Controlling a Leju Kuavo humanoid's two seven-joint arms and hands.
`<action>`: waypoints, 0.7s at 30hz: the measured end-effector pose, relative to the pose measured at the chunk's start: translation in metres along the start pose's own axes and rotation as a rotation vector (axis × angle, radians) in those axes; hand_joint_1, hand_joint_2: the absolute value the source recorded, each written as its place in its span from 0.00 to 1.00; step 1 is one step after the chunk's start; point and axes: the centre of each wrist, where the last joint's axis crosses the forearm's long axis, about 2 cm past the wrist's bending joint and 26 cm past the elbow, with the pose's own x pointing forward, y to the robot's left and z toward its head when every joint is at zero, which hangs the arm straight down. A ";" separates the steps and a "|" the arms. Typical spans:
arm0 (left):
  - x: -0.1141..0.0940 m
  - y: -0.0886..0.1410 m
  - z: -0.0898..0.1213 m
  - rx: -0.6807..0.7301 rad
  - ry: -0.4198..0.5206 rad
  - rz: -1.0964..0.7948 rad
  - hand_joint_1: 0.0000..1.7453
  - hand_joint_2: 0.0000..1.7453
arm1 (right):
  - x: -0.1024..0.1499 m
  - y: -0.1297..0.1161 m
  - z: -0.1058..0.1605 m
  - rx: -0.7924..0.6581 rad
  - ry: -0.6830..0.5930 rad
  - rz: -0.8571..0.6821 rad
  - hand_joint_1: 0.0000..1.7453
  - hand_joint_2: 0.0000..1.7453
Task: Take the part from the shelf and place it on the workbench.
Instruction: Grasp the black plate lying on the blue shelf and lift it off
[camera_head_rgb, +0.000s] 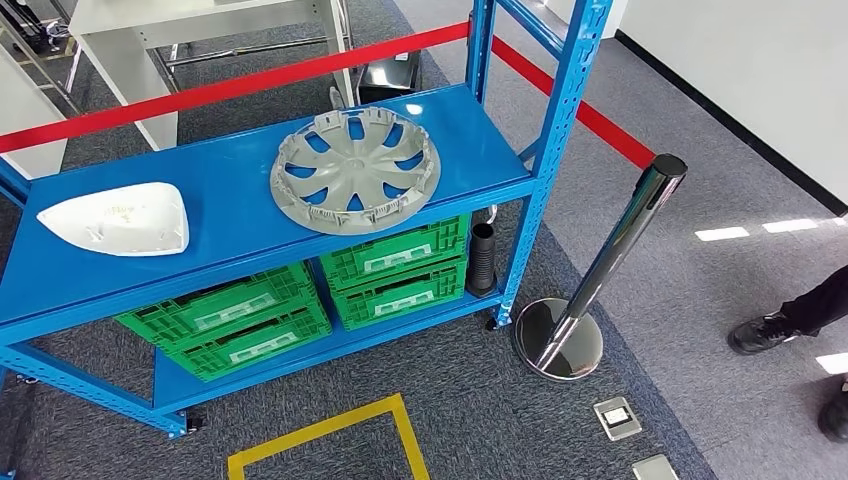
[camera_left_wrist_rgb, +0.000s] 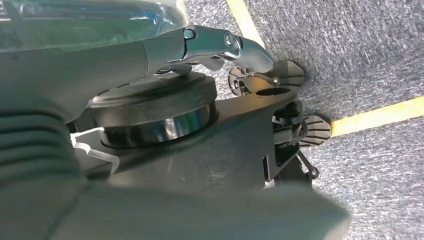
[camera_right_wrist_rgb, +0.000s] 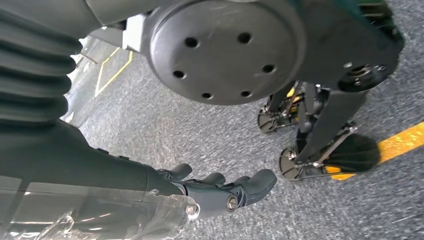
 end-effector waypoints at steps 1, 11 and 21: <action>0.001 -0.001 0.000 0.003 0.000 -0.003 0.00 0.00 | 0.003 -0.001 0.000 -0.003 -0.006 0.002 0.00 0.00; 0.012 -0.007 -0.003 0.030 -0.004 -0.039 0.00 0.00 | 0.052 -0.029 -0.001 -0.091 -0.101 0.074 0.00 0.00; 0.019 -0.010 -0.005 0.053 -0.011 -0.080 0.00 0.00 | 0.118 -0.062 0.011 -0.214 -0.211 0.217 0.00 0.00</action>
